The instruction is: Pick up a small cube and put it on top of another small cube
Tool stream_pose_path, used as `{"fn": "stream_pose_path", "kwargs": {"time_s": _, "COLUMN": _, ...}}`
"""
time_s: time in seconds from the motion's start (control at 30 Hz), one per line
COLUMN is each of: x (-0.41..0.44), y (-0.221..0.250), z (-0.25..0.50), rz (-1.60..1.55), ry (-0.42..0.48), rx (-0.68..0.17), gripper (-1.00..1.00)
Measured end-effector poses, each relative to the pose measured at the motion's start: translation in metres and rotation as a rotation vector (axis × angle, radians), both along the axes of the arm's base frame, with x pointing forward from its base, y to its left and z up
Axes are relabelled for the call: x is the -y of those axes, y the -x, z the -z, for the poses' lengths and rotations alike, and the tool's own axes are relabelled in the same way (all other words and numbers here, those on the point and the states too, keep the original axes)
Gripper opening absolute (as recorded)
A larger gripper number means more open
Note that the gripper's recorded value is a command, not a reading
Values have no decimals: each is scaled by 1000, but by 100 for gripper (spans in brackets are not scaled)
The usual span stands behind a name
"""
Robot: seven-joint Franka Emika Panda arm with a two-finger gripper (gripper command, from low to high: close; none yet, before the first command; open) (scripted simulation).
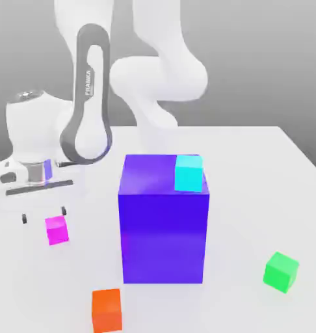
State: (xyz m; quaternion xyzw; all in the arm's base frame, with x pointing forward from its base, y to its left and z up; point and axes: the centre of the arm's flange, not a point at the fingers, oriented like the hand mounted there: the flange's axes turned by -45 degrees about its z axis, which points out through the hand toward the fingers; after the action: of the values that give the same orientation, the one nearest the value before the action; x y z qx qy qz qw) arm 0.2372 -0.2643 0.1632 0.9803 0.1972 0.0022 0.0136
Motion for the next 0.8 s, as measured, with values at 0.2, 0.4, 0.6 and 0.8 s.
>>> {"fn": "stream_pose_path", "kwargs": {"time_s": 0.2, "x": -6, "y": 3, "z": 22, "rz": 2, "ry": -9, "rx": -4, "gripper": 0}}
{"fn": "stream_pose_path", "kwargs": {"time_s": 0.4, "x": -15, "y": 6, "z": 38, "rz": 6, "ry": -23, "rx": -9, "gripper": -100}}
{"fn": "stream_pose_path", "kwargs": {"time_s": 0.6, "x": -13, "y": 6, "z": 35, "rz": 6, "ry": -22, "rx": -8, "gripper": -100}}
{"fn": "stream_pose_path", "kwargs": {"time_s": 0.8, "x": -3, "y": 1, "z": 12, "rz": 1, "ry": -6, "rx": -2, "gripper": -100}}
